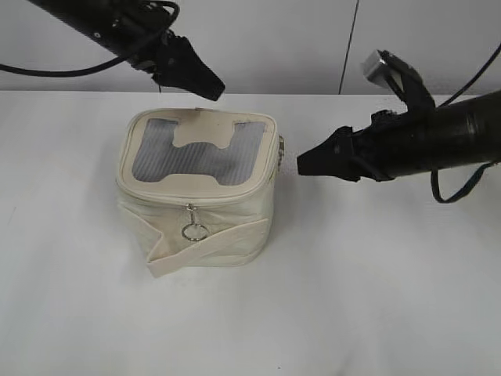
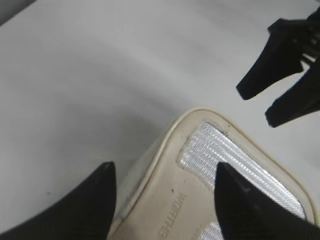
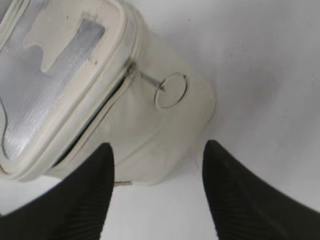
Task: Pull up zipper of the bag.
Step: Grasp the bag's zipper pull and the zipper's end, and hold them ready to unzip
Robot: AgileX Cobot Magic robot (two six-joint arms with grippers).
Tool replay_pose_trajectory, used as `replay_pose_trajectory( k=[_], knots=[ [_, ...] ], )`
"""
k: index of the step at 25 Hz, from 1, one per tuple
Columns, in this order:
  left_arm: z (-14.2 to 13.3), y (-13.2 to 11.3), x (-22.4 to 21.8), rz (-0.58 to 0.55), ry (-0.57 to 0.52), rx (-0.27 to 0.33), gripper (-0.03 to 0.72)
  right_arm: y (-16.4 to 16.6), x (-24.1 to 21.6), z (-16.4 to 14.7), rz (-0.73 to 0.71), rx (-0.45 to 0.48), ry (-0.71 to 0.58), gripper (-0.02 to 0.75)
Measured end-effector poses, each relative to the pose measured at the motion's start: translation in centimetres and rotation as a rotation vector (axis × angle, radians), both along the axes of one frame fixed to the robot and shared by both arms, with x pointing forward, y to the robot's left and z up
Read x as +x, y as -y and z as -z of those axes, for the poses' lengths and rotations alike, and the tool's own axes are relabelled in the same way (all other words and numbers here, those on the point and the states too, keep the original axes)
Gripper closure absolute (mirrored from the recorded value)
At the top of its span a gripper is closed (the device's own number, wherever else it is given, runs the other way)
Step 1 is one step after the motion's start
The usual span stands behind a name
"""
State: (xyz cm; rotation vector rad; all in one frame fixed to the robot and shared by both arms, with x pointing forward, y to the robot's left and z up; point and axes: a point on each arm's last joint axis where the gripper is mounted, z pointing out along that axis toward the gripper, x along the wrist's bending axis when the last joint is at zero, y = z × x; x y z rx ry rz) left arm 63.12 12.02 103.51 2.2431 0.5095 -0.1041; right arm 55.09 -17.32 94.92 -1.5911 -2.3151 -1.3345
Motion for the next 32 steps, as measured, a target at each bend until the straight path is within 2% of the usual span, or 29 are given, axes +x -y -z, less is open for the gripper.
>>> replay_pose_trajectory(
  k=[2,5,9,13,18,19,20,21,22,24,26,32],
  knots=[
    [0.9,0.8,1.0,0.058,-0.035,-0.004,0.199,0.0,-0.5,0.5,-0.010,0.012,0.005,0.234],
    [1.9,1.9,2.0,0.095,-0.046,-0.005,0.197,0.0,-0.7,0.6,-0.016,0.014,0.020,0.210],
    [2.2,2.6,2.0,0.119,-0.052,0.001,0.197,0.0,-0.6,0.7,-0.012,0.020,0.023,0.208],
    [2.6,2.4,2.1,0.131,-0.046,0.041,0.197,-0.1,-0.5,1.2,-0.008,0.034,0.015,0.211],
    [4.7,2.5,2.7,0.112,-0.071,0.060,0.200,-0.1,-0.3,2.4,-0.020,0.023,-0.006,0.213],
    [5.0,2.5,2.9,0.106,-0.077,0.059,0.219,-0.1,-0.3,2.5,-0.027,0.019,0.000,0.213],
    [5.1,2.5,2.9,0.103,-0.079,0.059,0.272,-0.2,-0.3,2.5,-0.033,0.015,0.008,0.213],
    [5.1,2.5,2.9,0.103,-0.079,0.059,0.344,-0.2,-0.2,2.5,-0.037,0.015,0.018,0.213],
    [5.0,2.6,2.9,0.102,-0.077,0.057,0.457,-0.2,-0.2,2.4,-0.039,0.017,0.028,0.213],
    [5.0,2.7,2.8,0.105,-0.077,0.057,0.588,-0.3,-0.1,2.4,-0.038,0.019,0.049,0.216],
    [5.0,2.8,2.8,0.108,-0.078,0.058,0.629,-0.3,0.1,2.5,-0.026,0.019,0.068,0.232],
    [5.0,2.8,2.8,0.108,-0.078,0.058,0.630,-0.6,1.1,4.3,-0.029,0.012,0.067,0.261]
  ],
)
